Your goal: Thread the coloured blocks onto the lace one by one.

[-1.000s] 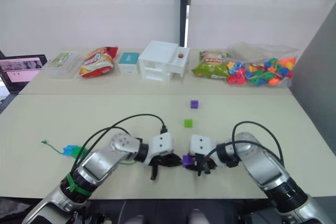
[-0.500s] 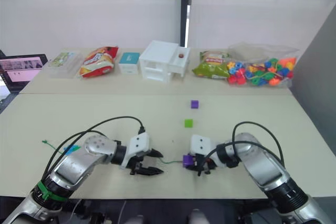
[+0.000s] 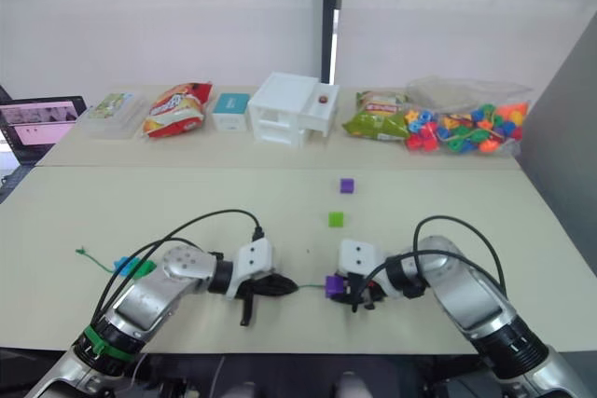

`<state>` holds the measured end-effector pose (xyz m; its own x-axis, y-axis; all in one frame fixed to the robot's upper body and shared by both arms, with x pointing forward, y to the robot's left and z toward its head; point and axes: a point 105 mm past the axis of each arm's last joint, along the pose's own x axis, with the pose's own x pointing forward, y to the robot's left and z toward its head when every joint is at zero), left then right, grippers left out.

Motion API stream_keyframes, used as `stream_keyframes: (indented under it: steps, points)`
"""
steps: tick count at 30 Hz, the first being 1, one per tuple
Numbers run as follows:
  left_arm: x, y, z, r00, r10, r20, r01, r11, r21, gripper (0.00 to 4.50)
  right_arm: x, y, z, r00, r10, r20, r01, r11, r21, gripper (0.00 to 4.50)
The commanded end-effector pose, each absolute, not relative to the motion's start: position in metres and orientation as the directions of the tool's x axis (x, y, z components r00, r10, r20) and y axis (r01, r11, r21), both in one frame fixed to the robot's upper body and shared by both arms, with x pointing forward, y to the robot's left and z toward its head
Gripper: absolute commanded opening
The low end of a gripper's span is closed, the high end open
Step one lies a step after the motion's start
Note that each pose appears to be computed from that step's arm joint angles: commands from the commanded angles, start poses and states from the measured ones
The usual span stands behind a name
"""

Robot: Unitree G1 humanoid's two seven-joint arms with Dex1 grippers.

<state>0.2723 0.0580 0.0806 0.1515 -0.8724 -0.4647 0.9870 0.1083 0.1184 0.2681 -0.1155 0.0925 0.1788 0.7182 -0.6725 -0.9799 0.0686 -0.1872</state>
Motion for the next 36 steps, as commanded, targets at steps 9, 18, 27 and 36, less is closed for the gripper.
stream_keyframes:
  steps: [9,18,27,36]
  points:
    - [0.270,0.022,0.095,0.098,-0.912,-0.399,0.988,0.042,0.146,0.04,0.262,-0.116,0.087,0.157,0.709,-0.688,-0.985,0.065,-0.158,1.19]
    - [0.275,0.011,0.091,0.099,-0.906,-0.412,0.990,0.049,0.132,0.04,0.261,-0.116,0.087,0.161,0.710,-0.686,-0.985,0.072,-0.156,1.19]
    - [0.274,0.019,0.109,0.090,-0.921,-0.379,0.990,0.043,0.131,2.46,0.261,-0.113,0.093,0.178,0.731,-0.658,-0.982,0.093,-0.163,1.19]
    - [0.273,0.011,0.109,0.063,-0.915,-0.398,0.987,-0.003,0.162,4.50,0.257,-0.116,0.118,0.253,0.775,-0.579,-0.961,0.135,-0.240,3.64]
